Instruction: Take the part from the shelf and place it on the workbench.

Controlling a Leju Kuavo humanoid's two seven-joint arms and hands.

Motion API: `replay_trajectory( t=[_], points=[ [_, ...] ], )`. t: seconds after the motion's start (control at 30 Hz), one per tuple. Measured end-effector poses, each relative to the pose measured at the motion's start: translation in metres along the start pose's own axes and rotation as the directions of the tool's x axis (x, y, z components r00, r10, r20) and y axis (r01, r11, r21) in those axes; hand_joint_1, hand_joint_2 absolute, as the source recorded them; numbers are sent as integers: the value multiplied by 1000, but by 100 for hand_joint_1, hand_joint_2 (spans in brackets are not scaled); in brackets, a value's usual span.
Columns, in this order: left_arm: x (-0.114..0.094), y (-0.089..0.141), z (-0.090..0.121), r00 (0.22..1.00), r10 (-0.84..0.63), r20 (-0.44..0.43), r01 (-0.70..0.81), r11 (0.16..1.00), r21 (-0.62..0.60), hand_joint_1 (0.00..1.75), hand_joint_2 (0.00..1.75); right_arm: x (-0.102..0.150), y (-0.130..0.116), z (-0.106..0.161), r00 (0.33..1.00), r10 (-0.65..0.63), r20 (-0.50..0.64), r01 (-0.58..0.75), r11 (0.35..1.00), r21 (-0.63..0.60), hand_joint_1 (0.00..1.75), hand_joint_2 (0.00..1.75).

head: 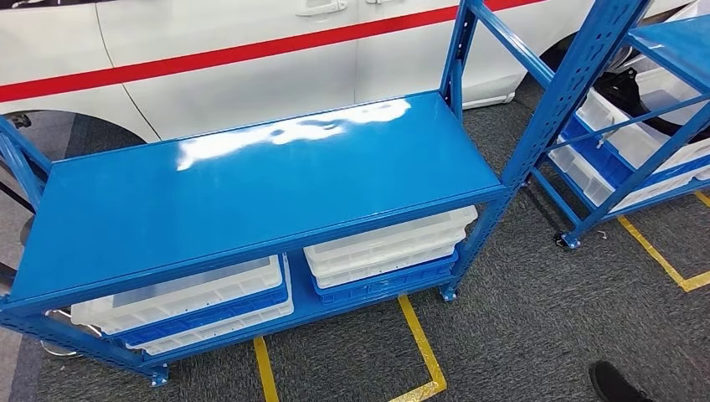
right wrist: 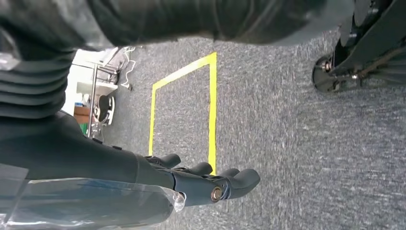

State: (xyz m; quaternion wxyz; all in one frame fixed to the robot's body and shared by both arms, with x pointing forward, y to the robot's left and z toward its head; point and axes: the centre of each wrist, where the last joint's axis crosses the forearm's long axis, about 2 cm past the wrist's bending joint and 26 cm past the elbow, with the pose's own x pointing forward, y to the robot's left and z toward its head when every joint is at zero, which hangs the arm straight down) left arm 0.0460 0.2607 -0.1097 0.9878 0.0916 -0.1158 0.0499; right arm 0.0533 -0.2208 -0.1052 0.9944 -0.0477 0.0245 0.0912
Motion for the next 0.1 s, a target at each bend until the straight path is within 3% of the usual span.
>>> replay_trajectory(
  t=[0.1],
  points=[
    [0, 0, 0, 1000, -4, -9, 4, 1000, 1, 0, 175, -1, 0, 0, 1000, 6, -2, -6, 1000, 4, 0, 175]
  ],
)
